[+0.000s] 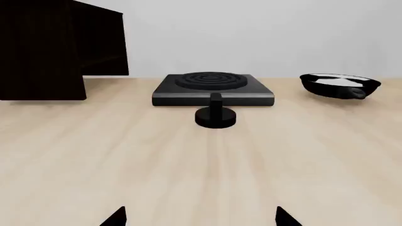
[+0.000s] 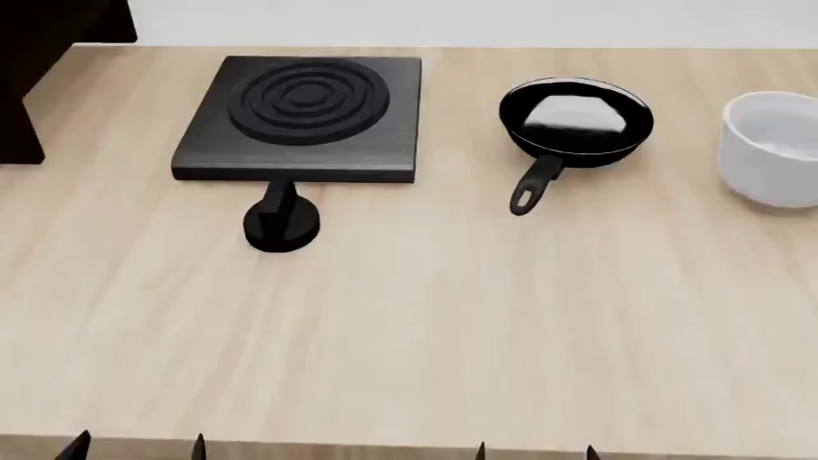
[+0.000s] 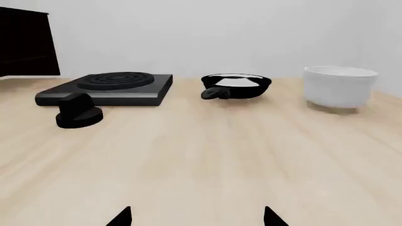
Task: Put the frying pan on the cabinet shelf.
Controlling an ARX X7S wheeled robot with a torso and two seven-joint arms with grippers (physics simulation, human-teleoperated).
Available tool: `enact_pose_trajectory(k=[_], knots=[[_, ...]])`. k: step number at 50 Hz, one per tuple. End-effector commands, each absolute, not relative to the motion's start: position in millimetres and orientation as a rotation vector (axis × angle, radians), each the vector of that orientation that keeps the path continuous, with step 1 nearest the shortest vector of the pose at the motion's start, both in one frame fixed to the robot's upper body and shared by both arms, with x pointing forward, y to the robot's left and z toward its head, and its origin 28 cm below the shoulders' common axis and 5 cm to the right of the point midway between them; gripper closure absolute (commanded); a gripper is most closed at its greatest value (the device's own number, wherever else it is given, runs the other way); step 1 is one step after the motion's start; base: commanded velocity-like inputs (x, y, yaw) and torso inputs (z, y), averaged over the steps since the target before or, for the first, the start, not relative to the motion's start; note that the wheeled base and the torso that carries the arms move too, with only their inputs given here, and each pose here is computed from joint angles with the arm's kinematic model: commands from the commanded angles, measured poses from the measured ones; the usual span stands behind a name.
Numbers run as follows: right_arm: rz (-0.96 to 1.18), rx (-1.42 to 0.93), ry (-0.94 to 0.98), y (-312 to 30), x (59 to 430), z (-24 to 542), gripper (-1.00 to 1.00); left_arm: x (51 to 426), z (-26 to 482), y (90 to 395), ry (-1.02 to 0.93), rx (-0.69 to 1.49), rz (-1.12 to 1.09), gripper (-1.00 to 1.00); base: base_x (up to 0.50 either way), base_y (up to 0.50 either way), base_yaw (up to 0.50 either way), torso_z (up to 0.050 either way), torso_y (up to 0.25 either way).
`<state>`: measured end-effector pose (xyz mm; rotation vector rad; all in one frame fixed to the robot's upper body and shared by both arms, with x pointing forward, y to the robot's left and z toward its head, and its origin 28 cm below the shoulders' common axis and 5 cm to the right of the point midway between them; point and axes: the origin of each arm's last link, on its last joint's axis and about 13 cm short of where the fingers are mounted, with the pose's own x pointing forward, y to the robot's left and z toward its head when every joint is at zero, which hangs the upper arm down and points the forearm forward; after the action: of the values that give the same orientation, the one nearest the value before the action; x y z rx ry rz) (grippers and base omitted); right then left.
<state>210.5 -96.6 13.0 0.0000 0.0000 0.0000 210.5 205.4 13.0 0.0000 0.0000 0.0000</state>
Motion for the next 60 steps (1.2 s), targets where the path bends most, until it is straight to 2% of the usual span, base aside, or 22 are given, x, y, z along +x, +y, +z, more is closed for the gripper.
enact_pose_trajectory(k=[1, 31, 36, 46, 60], knots=[[0.0, 0.0, 0.0, -99, 211, 13, -1.0, 210, 13, 205, 0.0, 0.0, 0.0, -1.0, 0.0, 0.0, 0.0, 0.0, 0.0], [0.011, -0.027, -0.019, -93, 217, 15, -1.0, 214, 17, 199, 0.011, -0.038, -0.033, -1.0, 0.0, 0.0, 0.0, 0.0, 0.0], [0.013, -0.044, -0.034, -96, 205, 26, -1.0, 214, 21, 198, 0.0, -0.036, -0.037, -1.0, 0.0, 0.0, 0.0, 0.0, 0.0], [-0.034, -0.033, -0.127, -103, 213, 88, -1.0, 210, 87, 205, -0.12, -0.077, -0.016, -1.0, 0.0, 0.0, 0.0, 0.0, 0.0], [-0.051, -0.048, -0.153, -112, 206, 169, -1.0, 209, 149, 206, -0.061, -0.011, -0.121, -1.0, 0.0, 0.0, 0.0, 0.0, 0.0]])
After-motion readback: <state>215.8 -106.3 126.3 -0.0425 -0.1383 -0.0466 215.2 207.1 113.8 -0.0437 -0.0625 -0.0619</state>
